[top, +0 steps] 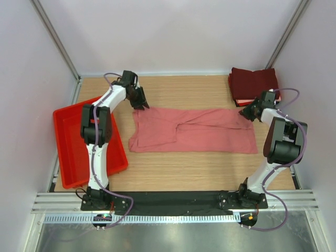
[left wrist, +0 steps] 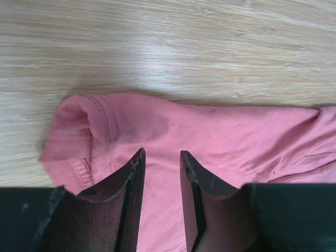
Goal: Fold and stack the t-shirts
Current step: Fold the tshirt
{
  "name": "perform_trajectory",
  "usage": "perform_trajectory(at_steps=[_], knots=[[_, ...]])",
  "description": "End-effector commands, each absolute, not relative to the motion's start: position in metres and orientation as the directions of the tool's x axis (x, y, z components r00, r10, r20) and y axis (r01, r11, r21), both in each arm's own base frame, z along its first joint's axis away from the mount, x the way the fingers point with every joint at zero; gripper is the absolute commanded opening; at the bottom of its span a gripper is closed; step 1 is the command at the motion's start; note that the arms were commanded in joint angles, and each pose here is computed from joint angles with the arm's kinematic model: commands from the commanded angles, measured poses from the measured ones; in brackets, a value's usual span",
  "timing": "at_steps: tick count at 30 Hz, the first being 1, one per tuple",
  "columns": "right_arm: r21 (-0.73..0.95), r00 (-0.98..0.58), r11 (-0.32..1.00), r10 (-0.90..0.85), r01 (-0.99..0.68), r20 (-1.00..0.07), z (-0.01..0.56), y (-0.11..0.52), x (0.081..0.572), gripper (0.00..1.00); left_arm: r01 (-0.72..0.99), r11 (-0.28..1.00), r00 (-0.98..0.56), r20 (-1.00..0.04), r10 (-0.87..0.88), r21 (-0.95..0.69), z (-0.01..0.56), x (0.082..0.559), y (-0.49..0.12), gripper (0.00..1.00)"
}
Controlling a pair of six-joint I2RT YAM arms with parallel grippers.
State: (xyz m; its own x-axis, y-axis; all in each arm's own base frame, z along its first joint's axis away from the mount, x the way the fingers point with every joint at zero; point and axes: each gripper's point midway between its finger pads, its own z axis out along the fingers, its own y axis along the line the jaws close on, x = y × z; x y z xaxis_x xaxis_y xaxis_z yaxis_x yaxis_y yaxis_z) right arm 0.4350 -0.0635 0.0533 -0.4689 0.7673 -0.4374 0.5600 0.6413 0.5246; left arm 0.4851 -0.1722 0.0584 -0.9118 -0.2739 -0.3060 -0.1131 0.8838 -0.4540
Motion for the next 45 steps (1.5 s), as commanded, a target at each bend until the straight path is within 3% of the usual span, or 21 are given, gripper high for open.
perform_trajectory(at_steps=[1,9,16,19,26,34,37,38,45], knots=[[0.593,-0.401,0.635,0.773,0.496,-0.493,0.080,-0.072,0.467,0.18,-0.050,0.903,-0.892,-0.388,-0.233,-0.427,0.074,0.499,-0.167,0.34],[0.562,-0.295,0.569,0.810,0.600,-0.506,0.046,-0.115,0.469,0.16,-0.146,0.941,-0.913,-0.326,-0.247,-0.304,0.029,0.498,-0.147,0.33],[0.486,-0.185,0.478,0.825,0.732,-0.533,0.015,-0.153,0.439,0.16,-0.229,0.956,-0.894,-0.348,-0.282,-0.185,0.016,0.500,-0.122,0.31],[0.483,-0.178,0.473,0.825,0.737,-0.536,0.015,-0.155,0.435,0.17,-0.253,0.948,-0.888,-0.345,-0.306,-0.191,0.012,0.504,-0.119,0.31],[0.549,-0.191,0.488,0.839,0.678,-0.509,0.048,-0.141,0.442,0.20,-0.130,0.897,-0.888,-0.353,-0.295,-0.422,0.049,0.529,-0.166,0.31],[0.502,-0.356,0.569,0.813,0.651,-0.460,0.087,-0.108,0.421,0.31,-0.125,0.906,-0.788,-0.515,-0.338,-0.404,0.141,0.526,-0.147,0.36],[0.495,-0.402,0.608,0.789,0.621,-0.465,0.102,-0.095,0.411,0.38,-0.215,0.940,-0.784,-0.526,-0.329,-0.267,0.146,0.503,-0.122,0.34],[0.495,-0.422,0.622,0.779,0.606,-0.463,0.105,-0.088,0.410,0.45,-0.215,0.946,-0.798,-0.515,-0.312,-0.241,0.143,0.493,-0.123,0.34],[0.435,-0.525,0.744,0.667,0.508,-0.528,0.138,-0.047,0.392,0.63,-0.154,0.966,-0.829,-0.505,-0.242,-0.209,0.135,0.425,-0.146,0.33]])
